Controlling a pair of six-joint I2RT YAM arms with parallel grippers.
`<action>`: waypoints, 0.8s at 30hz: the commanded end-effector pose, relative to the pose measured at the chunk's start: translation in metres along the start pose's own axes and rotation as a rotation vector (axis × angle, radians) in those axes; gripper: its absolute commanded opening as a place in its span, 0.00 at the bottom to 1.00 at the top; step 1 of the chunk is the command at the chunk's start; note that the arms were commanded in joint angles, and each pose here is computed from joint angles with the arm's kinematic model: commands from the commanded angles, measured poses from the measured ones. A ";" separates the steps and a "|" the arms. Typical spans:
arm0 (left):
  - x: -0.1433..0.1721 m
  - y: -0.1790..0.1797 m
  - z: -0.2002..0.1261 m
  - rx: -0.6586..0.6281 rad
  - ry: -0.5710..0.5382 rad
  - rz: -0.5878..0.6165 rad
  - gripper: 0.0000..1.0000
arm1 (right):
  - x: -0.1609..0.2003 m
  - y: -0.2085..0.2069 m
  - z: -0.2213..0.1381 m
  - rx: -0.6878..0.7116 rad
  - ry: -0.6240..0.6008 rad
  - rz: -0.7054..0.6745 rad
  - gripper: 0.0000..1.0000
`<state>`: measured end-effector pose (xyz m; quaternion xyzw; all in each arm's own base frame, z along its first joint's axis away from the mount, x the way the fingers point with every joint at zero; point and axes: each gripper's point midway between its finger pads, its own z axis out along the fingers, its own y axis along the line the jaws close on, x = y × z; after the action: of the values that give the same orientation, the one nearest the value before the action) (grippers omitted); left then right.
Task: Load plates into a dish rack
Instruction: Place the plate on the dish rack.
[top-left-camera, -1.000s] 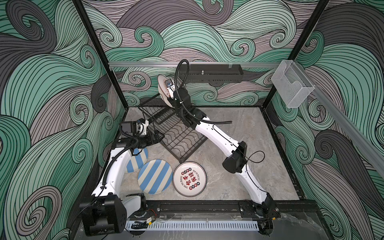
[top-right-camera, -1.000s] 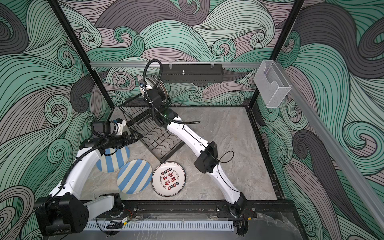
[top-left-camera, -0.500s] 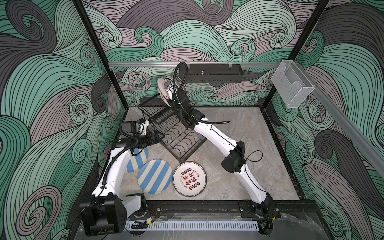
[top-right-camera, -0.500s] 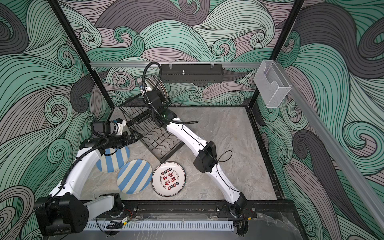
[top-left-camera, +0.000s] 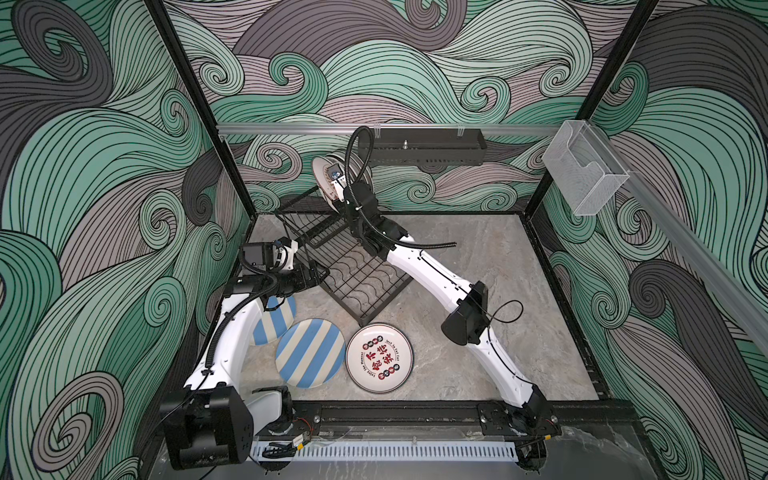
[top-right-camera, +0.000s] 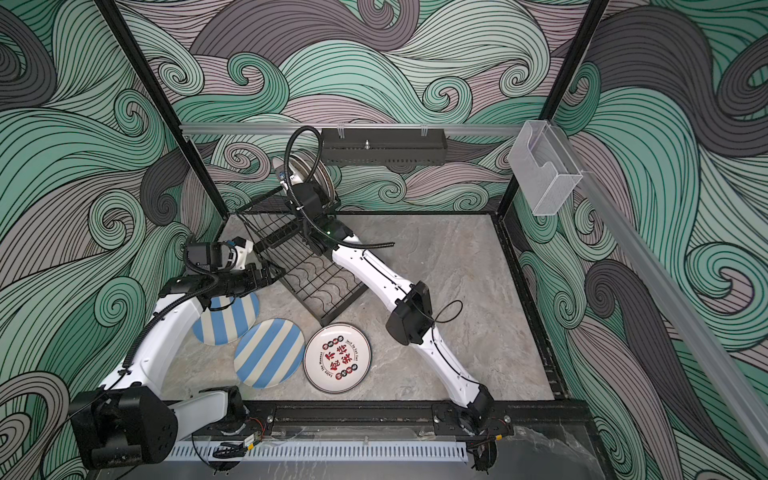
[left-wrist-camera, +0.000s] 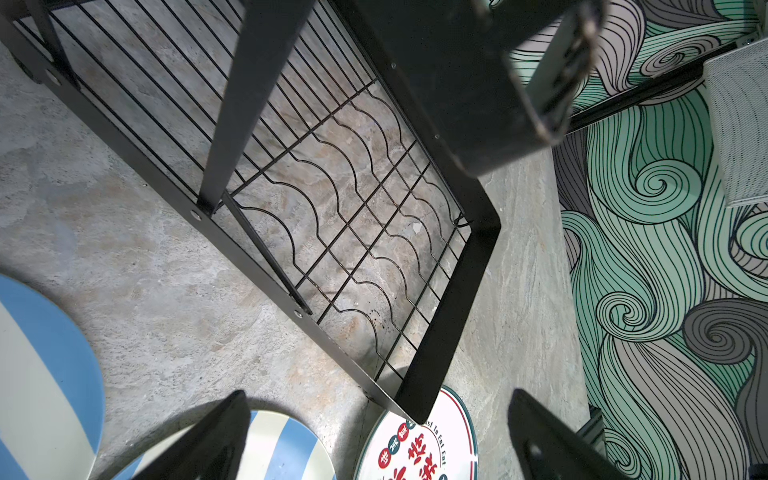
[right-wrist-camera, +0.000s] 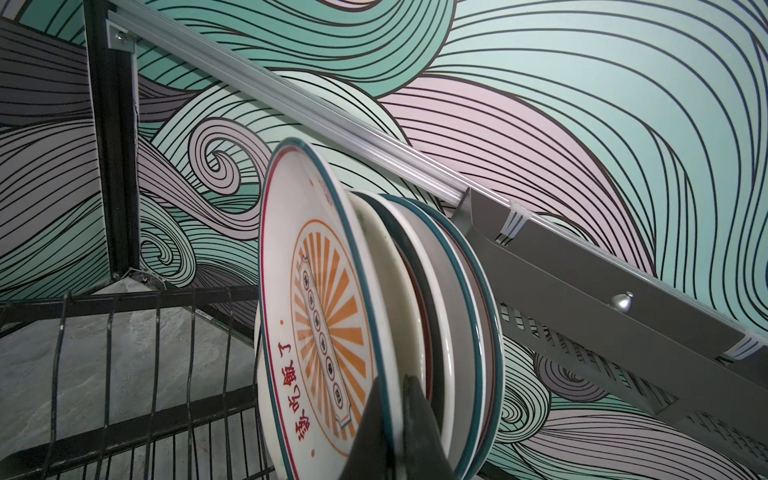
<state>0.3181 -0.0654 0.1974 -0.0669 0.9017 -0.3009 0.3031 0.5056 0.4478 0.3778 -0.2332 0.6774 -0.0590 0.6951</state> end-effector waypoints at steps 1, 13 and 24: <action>-0.003 -0.002 -0.001 0.018 -0.005 0.003 0.98 | -0.010 0.008 0.000 -0.025 -0.049 0.022 0.00; -0.003 -0.002 -0.001 0.017 -0.005 0.002 0.99 | -0.076 -0.048 -0.034 0.041 -0.158 0.070 0.00; -0.003 -0.001 0.000 0.017 -0.003 0.000 0.99 | -0.084 -0.051 -0.042 0.035 -0.161 0.077 0.00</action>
<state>0.3183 -0.0657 0.1977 -0.0662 0.9013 -0.3021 0.3034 0.4883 0.4379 0.4249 -0.2330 0.6536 -0.0552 0.7179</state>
